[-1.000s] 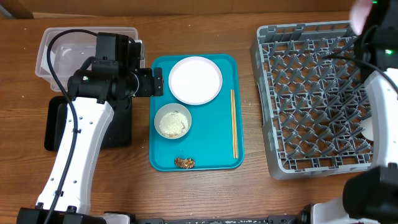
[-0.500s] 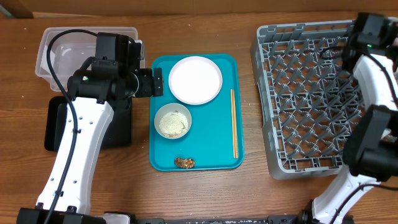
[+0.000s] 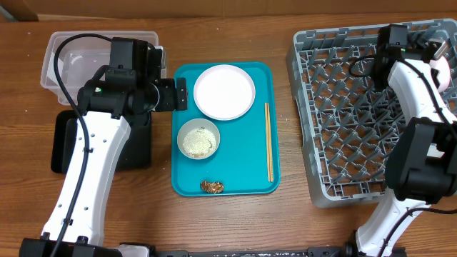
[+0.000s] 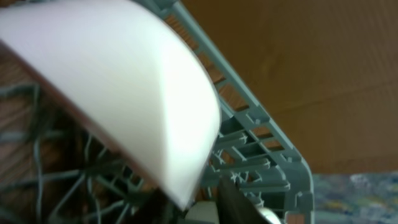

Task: Sort waste into correct bins and load items into the dishwasher
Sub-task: 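Lift the pink bowl and place it in the dish rack, then reach right gripper to the pink plate and grasp its edge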

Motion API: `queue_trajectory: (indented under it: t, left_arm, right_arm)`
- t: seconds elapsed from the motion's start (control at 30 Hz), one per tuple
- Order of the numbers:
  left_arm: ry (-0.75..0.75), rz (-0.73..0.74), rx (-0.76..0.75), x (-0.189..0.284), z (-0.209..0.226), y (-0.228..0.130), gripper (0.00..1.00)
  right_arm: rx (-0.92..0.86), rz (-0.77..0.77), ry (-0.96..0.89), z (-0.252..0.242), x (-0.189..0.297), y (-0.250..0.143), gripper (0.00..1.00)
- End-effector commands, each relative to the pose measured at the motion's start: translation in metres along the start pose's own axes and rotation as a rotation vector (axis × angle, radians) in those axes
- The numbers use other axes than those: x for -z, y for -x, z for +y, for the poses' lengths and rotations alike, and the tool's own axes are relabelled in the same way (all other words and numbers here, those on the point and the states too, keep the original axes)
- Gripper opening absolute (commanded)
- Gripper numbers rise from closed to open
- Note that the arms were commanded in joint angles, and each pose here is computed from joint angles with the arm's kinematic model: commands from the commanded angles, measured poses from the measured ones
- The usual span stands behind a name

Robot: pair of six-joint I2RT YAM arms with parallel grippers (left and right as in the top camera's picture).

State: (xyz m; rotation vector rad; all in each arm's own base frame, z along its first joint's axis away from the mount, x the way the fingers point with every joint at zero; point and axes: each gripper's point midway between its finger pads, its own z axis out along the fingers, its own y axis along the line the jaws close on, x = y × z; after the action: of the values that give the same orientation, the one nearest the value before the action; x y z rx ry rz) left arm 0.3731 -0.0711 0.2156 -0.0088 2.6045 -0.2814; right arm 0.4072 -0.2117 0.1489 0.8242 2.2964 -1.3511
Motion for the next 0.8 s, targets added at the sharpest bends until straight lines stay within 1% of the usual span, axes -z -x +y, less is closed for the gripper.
queue_trajectory:
  t: [0.0,0.03,0.13,0.23,0.27,0.3,0.33,0.4,0.43,0.53,0.57,0.6,0.73,0.77]
  left_arm:
    - [0.006,-0.036,-0.016,0.009,0.001,0.009,0.94]
    - [0.006,-0.034,-0.016,0.009,0.001,0.009,0.94]
    - [0.007,-0.034,-0.016,0.009,0.001,0.008,0.94]
    - [0.006,-0.034,-0.016,0.009,0.001,0.009,0.94]
    - [0.006,-0.034,-0.016,0.009,0.001,0.009,0.94]
    - [0.006,-0.034,-0.016,0.009,0.001,0.009,0.94]
    - [0.006,-0.035,-0.016,0.009,0.001,0.009,0.94]
    - [0.006,-0.035,-0.016,0.009,0.001,0.009,0.95]
    - [0.006,-0.035,-0.016,0.009,0.001,0.009,0.95]
    - [0.006,-0.035,-0.016,0.009,0.001,0.009,0.95]
    - [0.006,-0.034,-0.016,0.009,0.001,0.009,0.95]
    - [0.006,-0.034,-0.016,0.009,0.001,0.009,0.95]
    - [0.021,-0.028,-0.014,0.009,0.003,0.007,0.95]
    - [0.065,-0.026,0.015,0.009,0.011,0.006,0.96]
  right_arm:
    - [-0.008,0.036,0.118,0.026,0.013,-0.01,0.52]
    - [-0.023,0.052,0.141,0.026,0.016,-0.012,0.59]
    - [-0.064,0.054,0.21,0.02,0.028,-0.006,0.66]
    - [-0.134,0.027,0.284,0.004,0.048,0.009,0.73]
    - [-0.162,0.009,0.347,-0.003,0.062,0.018,0.77]
    - [-0.172,-0.005,0.455,-0.003,0.081,0.027,0.81]
    - [-0.159,-0.013,0.553,0.001,0.097,0.032,0.81]
    - [-0.079,-0.033,0.862,0.021,0.147,0.036,0.81]
    - [-0.044,-0.039,0.984,0.029,0.167,0.035,0.81]
    - [0.068,-0.007,1.435,0.054,0.252,0.017,0.8]
    - [0.101,0.013,1.514,0.062,0.27,0.009,0.8]
    - [0.126,0.022,1.55,0.067,0.281,0.004,0.8]
    - [0.247,0.034,1.59,0.094,0.31,-0.022,0.8]
    - [0.285,0.044,1.583,0.106,0.317,-0.033,0.8]
